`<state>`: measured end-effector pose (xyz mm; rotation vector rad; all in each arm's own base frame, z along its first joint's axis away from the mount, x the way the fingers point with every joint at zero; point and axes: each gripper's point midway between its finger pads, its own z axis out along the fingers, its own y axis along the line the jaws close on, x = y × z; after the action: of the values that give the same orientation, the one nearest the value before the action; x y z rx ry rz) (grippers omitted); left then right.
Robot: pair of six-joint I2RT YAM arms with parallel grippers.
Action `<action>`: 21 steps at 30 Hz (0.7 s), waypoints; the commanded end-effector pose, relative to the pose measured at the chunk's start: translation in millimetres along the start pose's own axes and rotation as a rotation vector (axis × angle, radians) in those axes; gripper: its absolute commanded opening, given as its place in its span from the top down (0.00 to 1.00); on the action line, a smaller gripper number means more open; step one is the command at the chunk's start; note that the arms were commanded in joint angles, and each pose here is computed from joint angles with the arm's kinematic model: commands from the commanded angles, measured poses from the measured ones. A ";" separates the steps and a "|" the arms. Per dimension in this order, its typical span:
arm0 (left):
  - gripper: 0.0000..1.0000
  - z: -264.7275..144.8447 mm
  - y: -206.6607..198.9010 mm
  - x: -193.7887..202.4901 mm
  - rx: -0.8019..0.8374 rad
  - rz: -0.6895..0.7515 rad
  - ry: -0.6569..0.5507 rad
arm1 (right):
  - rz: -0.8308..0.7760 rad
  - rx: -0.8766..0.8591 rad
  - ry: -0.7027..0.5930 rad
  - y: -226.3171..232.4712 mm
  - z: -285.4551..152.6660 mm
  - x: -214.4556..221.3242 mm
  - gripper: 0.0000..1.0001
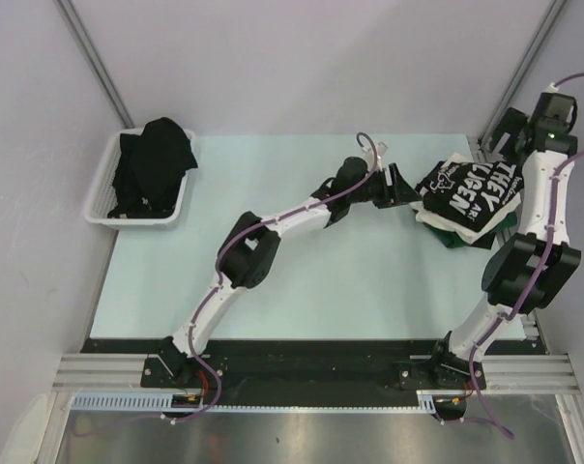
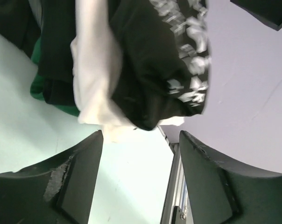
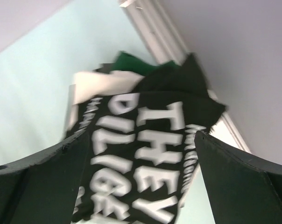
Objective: Fold and stack the t-shirts
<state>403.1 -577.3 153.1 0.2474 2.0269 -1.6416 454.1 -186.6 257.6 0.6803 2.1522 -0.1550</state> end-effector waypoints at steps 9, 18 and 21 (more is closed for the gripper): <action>0.01 -87.4 -72.4 -92.4 -0.059 0.257 -0.128 | -0.114 -0.067 -0.189 48.1 -68.6 -30.8 0.00; 0.00 -204.3 -56.9 -148.6 -0.523 0.542 -0.250 | -0.353 -0.176 -0.278 148.8 -127.0 17.2 0.00; 0.00 -248.7 -55.4 -160.1 -0.638 0.574 -0.329 | -0.481 -0.217 -0.309 191.5 -151.5 52.2 0.00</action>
<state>445.3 -400.2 269.1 0.3238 1.9601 -0.9051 441.0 -6.5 304.5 0.1699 2.0839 -0.1787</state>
